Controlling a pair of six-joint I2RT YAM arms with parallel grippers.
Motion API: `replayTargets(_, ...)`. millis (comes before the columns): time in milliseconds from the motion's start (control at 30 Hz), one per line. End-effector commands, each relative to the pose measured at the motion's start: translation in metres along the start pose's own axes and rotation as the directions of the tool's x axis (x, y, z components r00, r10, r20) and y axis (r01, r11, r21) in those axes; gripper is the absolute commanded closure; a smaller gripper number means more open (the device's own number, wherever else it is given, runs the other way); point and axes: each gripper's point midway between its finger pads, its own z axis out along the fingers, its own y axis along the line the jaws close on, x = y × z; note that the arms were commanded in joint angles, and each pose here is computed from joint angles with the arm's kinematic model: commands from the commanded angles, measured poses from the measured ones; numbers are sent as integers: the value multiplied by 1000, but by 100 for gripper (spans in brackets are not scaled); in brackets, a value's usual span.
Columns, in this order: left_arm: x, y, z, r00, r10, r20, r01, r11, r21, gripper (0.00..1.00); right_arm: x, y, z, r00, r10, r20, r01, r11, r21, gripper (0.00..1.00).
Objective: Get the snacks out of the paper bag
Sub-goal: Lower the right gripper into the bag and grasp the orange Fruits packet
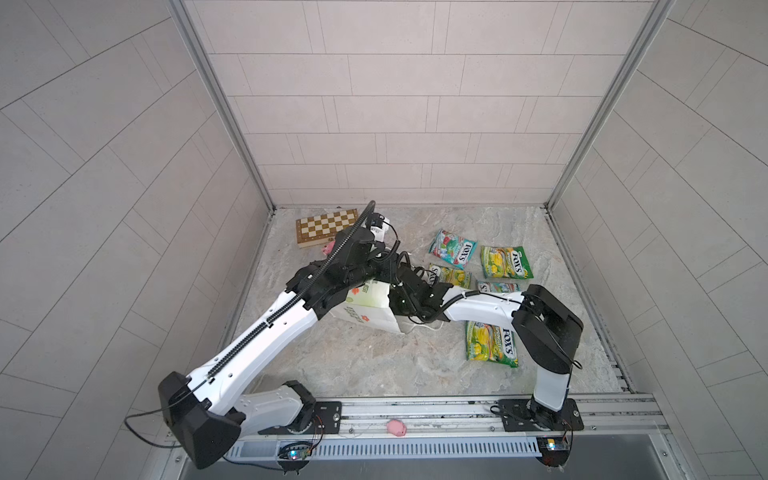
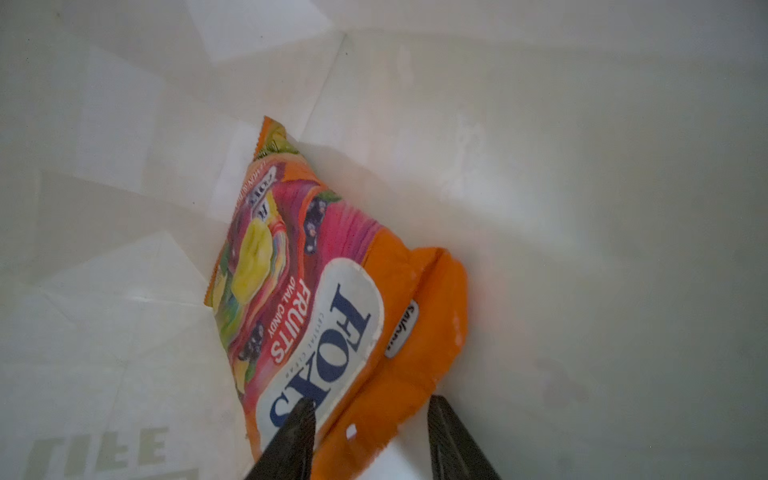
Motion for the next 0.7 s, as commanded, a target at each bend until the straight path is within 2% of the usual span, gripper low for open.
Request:
replayTargets(0, -8, -9, -2, 999, -2, 36, 1, 999, 45, 100, 1, 2, 12, 996, 83, 13, -82, 995, -49, 56)
replayTargets(133, -9, -9, -2, 999, -2, 37, 1, 999, 43, 100, 2, 8, 22, 993, 121, 5, -120, 987, -109, 59)
replayTargets(200, -9, -9, -2, 999, -2, 39, 0, 999, 43, 100, 3, 9, 27, 992, 130, -1, -129, 984, -122, 66)
replayTargets(400, -7, -6, -4, 999, 6, 38, -8, 1000, 28, 100, 3, 13, 24, 994, 110, 13, -106, 980, -170, 100)
replayTargets(667, -6, 3, -7, 999, 28, 39, -27, 999, -21, 100, -13, 19, -21, 997, 8, 72, 3, 987, -158, 100)
